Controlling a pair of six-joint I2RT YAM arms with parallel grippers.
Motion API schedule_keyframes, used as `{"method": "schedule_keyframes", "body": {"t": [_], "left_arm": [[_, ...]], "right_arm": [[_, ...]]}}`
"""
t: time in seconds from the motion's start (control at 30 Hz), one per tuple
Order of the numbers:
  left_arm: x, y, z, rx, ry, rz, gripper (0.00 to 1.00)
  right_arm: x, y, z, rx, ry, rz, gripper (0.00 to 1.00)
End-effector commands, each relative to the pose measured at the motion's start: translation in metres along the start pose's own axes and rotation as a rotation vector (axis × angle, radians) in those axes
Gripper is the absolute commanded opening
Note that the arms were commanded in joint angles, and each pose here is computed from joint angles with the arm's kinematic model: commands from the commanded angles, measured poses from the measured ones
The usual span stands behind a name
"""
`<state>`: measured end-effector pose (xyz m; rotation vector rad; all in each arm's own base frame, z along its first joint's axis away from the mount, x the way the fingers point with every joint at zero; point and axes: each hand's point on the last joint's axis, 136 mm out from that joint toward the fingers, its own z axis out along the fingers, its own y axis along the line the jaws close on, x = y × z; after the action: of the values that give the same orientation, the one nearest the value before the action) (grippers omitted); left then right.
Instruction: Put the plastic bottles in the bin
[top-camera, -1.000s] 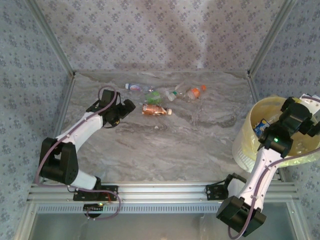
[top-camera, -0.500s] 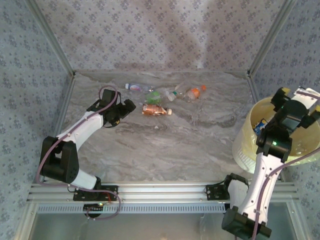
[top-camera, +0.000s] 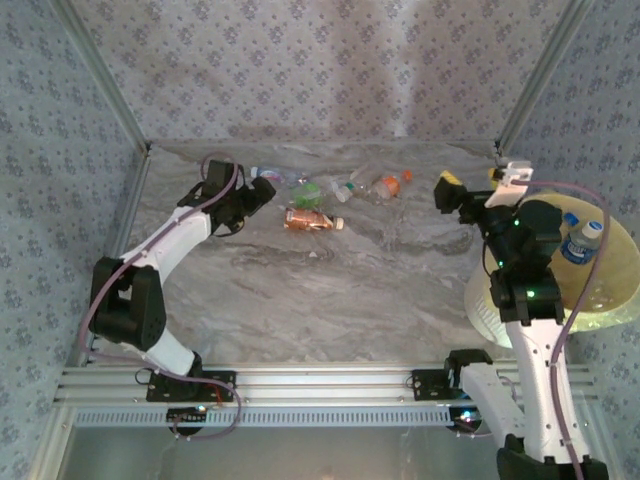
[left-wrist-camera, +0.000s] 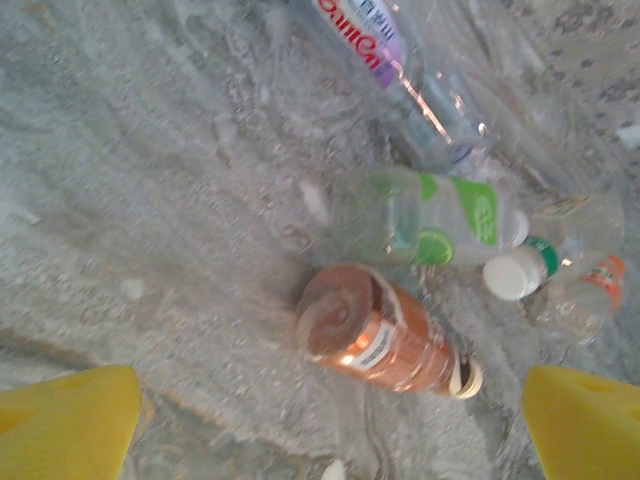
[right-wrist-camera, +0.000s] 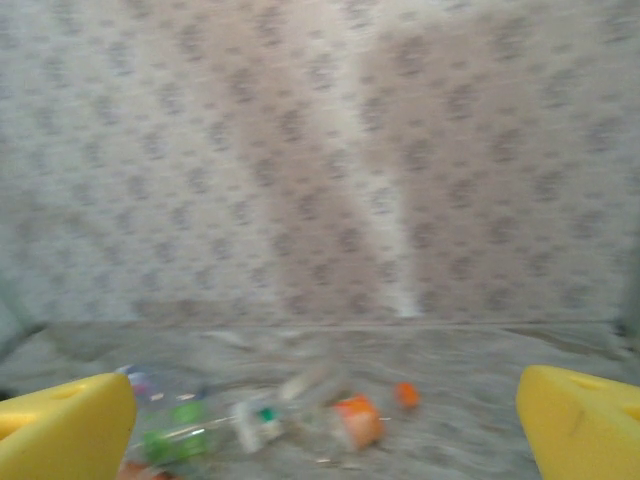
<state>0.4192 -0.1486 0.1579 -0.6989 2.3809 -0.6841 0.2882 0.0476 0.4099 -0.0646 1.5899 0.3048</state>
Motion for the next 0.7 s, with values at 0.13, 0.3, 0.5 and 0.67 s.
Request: {"method": "schedule_keyframes", "body": {"t": [0.13, 0.3, 0.5, 0.67], "left_arm": [[-0.049, -0.024, 0.018, 0.069, -0.124, -0.15, 0.98], [-0.08, -0.033, 0.041, 0.081, -0.168, -0.191, 0.98], [-0.1, -0.025, 0.084, 0.026, -0.181, -0.357, 0.98], [-0.102, -0.014, 0.117, -0.039, -0.156, -0.501, 0.98]], "right_arm": [[0.032, 0.081, 0.017, -0.315, 0.057, -0.005, 1.0], [0.071, 0.091, 0.031, -0.251, 0.178, -0.152, 1.0], [0.078, 0.087, 0.036, -0.194, 0.224, -0.204, 1.0], [0.077, 0.076, 0.031, -0.135, 0.241, -0.259, 1.0]]}}
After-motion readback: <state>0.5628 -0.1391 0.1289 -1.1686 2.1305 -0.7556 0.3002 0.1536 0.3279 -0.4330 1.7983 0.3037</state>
